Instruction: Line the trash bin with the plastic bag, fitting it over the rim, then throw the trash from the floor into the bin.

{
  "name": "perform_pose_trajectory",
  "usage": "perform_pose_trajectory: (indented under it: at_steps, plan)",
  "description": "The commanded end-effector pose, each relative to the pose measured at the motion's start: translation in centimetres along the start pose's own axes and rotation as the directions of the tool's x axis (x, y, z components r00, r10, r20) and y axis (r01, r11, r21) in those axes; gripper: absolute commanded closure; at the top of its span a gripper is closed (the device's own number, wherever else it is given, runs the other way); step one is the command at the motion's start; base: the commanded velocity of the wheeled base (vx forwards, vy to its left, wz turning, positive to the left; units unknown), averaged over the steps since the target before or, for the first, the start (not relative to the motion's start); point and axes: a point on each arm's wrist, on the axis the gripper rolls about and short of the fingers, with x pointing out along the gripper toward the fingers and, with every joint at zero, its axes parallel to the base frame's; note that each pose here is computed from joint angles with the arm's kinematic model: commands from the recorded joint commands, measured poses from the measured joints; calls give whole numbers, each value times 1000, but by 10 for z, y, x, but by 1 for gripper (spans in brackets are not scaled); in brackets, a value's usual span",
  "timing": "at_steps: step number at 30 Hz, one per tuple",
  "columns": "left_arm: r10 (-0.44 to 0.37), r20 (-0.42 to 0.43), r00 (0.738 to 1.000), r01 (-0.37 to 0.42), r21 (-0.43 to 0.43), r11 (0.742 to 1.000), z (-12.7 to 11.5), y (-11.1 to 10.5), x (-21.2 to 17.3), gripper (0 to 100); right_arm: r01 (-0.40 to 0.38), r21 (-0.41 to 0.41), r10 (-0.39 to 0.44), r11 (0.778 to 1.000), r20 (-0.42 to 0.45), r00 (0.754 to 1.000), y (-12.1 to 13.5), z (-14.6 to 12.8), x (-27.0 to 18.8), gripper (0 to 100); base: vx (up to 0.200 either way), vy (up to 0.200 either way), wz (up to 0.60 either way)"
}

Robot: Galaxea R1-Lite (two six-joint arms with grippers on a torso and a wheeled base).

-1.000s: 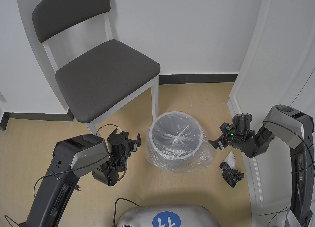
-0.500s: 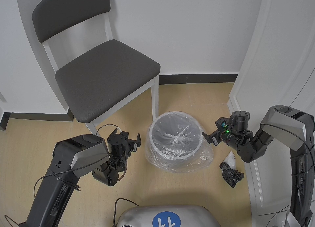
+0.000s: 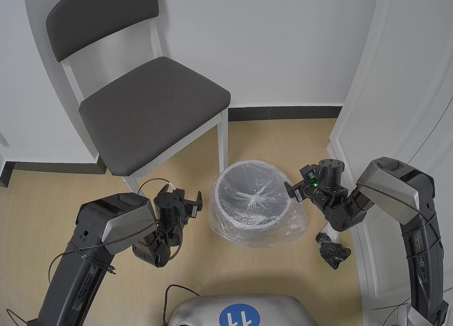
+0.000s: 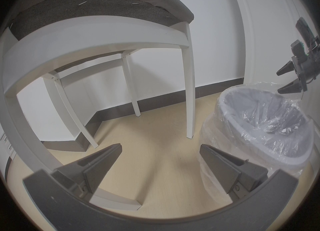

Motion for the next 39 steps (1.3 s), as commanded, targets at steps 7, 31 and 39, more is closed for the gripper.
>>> perform_pose_trajectory:
  at_steps: [7,31,39]
  plan:
    - [1,-1,1000,-1,0,1000,0,0,0,0,34,13,-34,999,-5,999,-12,-7,10,0,0,0,0]
    - [1,1,1000,-1,0,1000,0,0,0,0,-12,86,24,996,-142,990,-2,-40,38,0,0,0,0]
    - [1,1,1000,-1,0,1000,0,0,0,0,-51,199,85,979,-167,982,8,-42,47,0,0,0,0]
